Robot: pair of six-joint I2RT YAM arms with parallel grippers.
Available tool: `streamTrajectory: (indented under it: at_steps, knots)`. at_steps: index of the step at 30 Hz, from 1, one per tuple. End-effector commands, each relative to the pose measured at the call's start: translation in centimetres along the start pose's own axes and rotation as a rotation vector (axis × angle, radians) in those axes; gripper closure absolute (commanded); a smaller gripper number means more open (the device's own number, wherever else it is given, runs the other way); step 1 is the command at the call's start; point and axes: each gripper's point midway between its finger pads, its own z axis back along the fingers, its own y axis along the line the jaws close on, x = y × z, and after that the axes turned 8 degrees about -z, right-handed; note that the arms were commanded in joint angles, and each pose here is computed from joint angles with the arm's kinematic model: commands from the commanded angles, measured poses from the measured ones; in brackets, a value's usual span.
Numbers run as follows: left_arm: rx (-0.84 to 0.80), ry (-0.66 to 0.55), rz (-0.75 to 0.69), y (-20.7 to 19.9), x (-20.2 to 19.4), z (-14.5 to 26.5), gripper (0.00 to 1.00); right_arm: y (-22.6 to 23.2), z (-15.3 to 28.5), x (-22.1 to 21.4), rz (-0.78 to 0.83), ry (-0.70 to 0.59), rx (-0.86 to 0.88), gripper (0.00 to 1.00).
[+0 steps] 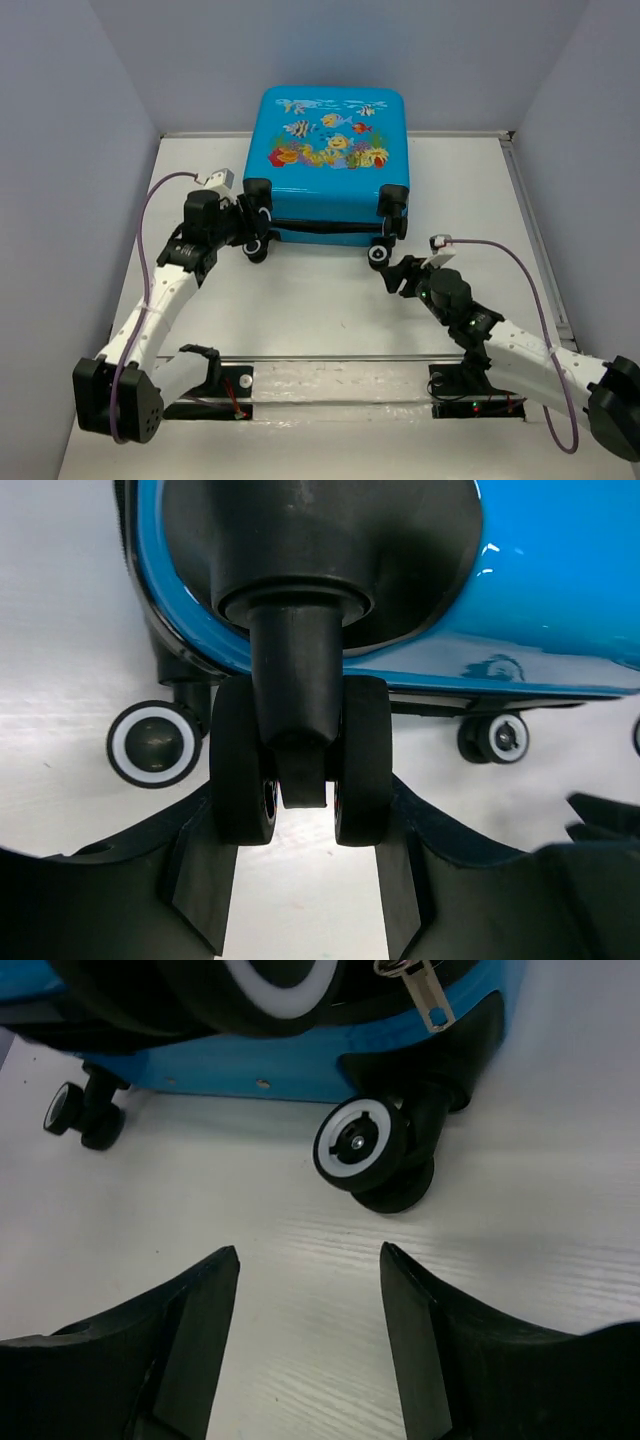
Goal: Pack the luggage
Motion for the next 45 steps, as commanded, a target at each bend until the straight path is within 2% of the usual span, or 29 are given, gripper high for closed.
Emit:
streamTrajectory:
  at_steps: [1, 5, 8, 9, 10, 15, 22, 26, 30, 32, 34, 36, 38, 45]
  knots:
    - [-0.325, -0.226, 0.065, -6.7, 4.1, 5.0, 0.94, 1.9, -0.2, 3.1, -0.025, -0.112, 0.157, 0.37]
    - [-0.379, -0.243, 0.102, -7.4, 2.9, 6.5, 0.94, 0.1, -1.2, 4.6, -0.022, -0.196, 0.114, 0.45]
    - [-0.399, -0.238, 0.113, -7.5, 1.9, 7.2, 0.94, -1.8, -1.7, 6.5, -0.007, -0.268, 0.073, 0.44]
    - [-0.395, -0.24, 0.115, -7.5, 1.8, 7.3, 0.94, -1.6, -1.7, 6.5, 0.004, -0.254, 0.107, 0.43]
    - [-0.389, -0.24, 0.112, -7.3, 1.6, 7.4, 0.94, -2.3, -1.7, 8.1, 0.017, -0.3, 0.112, 0.42]
    - [-0.355, -0.243, 0.086, -6.9, 1.9, 7.5, 0.94, -1.0, -2.6, 7.8, 0.156, -0.192, 0.253, 0.39]
    - [-0.349, -0.239, 0.084, -6.8, 2.0, 7.1, 0.94, 0.1, -4.2, 8.3, 0.214, -0.111, 0.396, 0.41]
    - [-0.348, -0.228, 0.082, -6.7, 1.9, 6.9, 0.94, -0.2, -4.9, 8.1, 0.217, -0.105, 0.398, 0.42]
    - [-0.355, -0.243, 0.078, -6.9, 2.2, 7.3, 0.94, -0.3, -5.7, 8.6, 0.202, -0.131, 0.391, 0.46]
    - [-0.359, -0.248, 0.079, -7.0, 2.2, 7.6, 0.94, -0.1, -6.0, 8.6, 0.183, -0.142, 0.412, 0.53]
    - [-0.352, -0.25, 0.081, -6.9, 2.1, 7.7, 0.94, 0.4, -6.0, 9.4, 0.185, -0.183, 0.437, 0.54]
    - [-0.353, -0.256, 0.079, -6.9, 2.1, 7.9, 0.94, 0.2, -6.0, 9.9, 0.177, -0.219, 0.43, 0.61]
    - [-0.35, -0.252, 0.073, -6.8, 1.9, 8.0, 0.94, 0.3, -6.0, 10.2, 0.174, -0.236, 0.427, 0.62]
    - [-0.325, -0.25, 0.077, -6.2, 1.4, 7.6, 0.94, 0.9, -5.9, 11.0, 0.144, -0.278, 0.457, 0.84]
